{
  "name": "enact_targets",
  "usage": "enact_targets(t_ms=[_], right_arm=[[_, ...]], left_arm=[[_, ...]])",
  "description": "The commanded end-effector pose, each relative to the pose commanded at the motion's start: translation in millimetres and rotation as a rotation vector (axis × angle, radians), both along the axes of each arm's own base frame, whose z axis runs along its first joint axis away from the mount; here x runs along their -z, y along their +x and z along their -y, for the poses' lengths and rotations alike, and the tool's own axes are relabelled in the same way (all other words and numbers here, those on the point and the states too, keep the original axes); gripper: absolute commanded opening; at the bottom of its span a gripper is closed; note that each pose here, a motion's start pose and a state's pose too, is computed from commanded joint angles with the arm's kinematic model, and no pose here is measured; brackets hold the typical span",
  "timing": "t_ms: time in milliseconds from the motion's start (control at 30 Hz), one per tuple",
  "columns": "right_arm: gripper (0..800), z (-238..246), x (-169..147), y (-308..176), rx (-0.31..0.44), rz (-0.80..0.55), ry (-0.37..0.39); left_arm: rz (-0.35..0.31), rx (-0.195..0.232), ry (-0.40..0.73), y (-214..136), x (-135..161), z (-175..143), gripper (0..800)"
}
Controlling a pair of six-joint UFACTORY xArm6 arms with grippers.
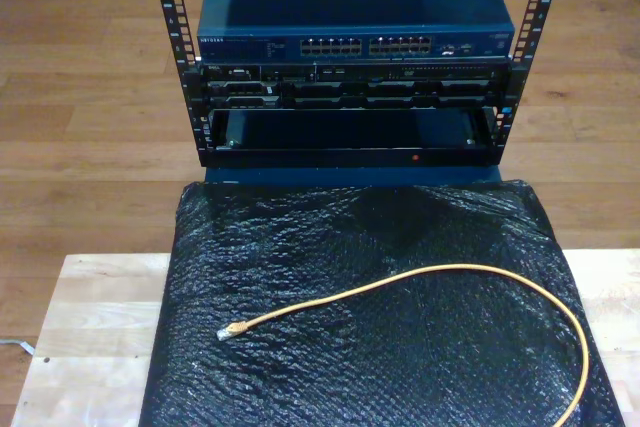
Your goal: Grab the cable and plug it in
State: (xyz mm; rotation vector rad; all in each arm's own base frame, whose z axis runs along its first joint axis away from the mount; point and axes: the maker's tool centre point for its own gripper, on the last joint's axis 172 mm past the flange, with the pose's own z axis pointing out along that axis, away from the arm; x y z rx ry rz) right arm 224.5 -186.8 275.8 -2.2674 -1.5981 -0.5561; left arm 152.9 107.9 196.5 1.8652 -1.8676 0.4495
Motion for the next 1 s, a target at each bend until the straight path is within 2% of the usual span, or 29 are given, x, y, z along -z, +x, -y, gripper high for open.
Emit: enact_targets(t_ms=[367, 467, 633, 833, 1000], right_arm=[[799, -21, -14, 30, -0.042, 0.008, 0.024], [798, -28, -17, 38, -0.04, 0.017, 0.035], [798, -43, -18, 48, -0.048, -0.001, 0.045], [797, -54, -26, 60, -0.074, 0.01, 0.042], [797, -72, -29, 71, -0.094, 0.005, 0.053]], left_arm=[[0.019, -0.032, -0.026, 30, -11, 20, 800], [-0.003, -0.041, -0.041, 35, -11, 29, 800], [-0.028, -0.034, -0.039, 38, -11, 38, 800], [-0.022, -0.029, -0.049, 43, -12, 44, 800], [-0.003, -0.049, -0.097, 54, -16, 59, 800]])
